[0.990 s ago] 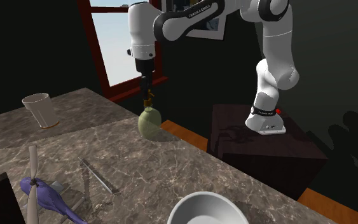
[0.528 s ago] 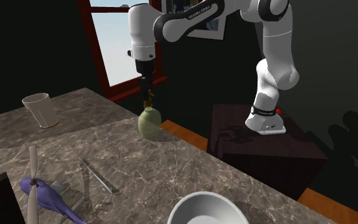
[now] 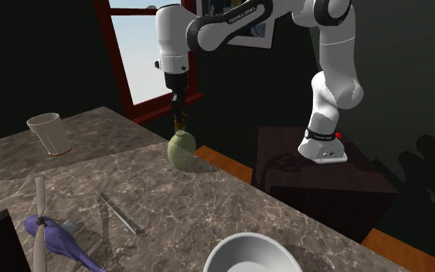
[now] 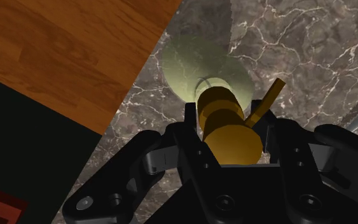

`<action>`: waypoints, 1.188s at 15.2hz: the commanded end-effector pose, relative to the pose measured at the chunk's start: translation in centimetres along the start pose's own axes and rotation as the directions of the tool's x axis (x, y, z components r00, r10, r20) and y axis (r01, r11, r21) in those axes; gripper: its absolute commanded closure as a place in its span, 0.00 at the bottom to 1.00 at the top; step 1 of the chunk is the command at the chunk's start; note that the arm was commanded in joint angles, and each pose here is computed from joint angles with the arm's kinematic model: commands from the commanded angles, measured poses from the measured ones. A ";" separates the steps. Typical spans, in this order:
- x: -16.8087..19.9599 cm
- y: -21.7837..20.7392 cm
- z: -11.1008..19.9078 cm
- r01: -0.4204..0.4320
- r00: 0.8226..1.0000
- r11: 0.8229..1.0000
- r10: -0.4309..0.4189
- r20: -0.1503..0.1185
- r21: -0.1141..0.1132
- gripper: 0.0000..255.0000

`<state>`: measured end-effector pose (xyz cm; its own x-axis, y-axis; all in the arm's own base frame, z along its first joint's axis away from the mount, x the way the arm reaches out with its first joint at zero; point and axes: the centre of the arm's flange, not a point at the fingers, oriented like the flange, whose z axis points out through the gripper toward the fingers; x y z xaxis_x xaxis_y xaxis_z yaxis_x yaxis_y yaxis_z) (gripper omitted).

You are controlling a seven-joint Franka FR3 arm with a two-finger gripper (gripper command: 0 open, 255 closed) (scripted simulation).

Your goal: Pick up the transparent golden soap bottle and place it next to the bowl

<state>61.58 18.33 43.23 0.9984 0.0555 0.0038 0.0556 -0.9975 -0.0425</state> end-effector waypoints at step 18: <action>0.0 -0.4 -8.4 0.000 1.000 1.000 0.000 0.000 0.000 1.00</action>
<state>61.45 18.26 51.24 0.9985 0.0553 0.0037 0.0555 -0.9976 -0.0424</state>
